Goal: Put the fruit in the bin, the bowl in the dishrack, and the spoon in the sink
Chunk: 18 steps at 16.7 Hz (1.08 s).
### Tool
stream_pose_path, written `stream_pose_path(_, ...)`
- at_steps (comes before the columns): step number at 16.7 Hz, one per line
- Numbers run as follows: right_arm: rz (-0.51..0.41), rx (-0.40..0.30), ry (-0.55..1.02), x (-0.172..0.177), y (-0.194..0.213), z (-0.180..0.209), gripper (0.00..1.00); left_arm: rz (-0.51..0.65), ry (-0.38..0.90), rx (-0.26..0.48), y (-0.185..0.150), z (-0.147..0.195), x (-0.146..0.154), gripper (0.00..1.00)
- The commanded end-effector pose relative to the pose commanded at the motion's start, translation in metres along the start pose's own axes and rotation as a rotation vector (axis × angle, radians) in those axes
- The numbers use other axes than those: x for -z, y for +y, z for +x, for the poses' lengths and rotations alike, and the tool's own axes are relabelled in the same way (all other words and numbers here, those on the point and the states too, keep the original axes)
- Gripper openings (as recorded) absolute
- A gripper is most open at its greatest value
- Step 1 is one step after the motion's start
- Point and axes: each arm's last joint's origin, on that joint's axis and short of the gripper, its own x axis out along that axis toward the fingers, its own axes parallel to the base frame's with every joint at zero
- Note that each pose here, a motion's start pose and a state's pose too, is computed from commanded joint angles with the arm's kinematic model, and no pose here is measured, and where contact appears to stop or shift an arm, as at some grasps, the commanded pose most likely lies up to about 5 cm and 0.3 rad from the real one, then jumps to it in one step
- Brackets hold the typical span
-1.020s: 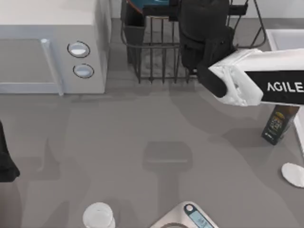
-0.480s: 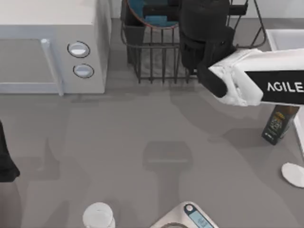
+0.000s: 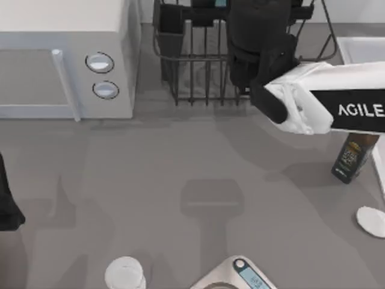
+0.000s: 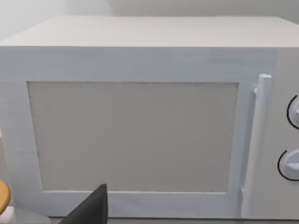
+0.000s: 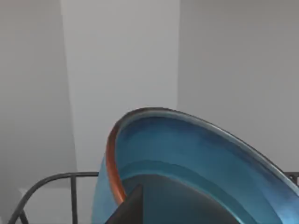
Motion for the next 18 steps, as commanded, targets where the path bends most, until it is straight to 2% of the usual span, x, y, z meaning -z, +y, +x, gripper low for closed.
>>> stream_pose_path(11, -0.004, -0.013, 0.007, -0.002, -0.005, -0.003, 1.0, 0.0, 0.0, 0.0, 0.0, 0.0, 0.0, 1.0)
stream_pose_path(14, -0.017, -0.054, 0.03, -0.009, -0.029, -0.014, 1.0, 0.0, 0.0, 0.0, 0.0, 0.0, 0.0, 1.0)
stream_pose_path(18, -0.029, -0.119, 0.077, -0.021, -0.086, -0.048, 1.0, 0.0, 0.0, 0.0, 0.0, 0.0, 0.0, 1.0)
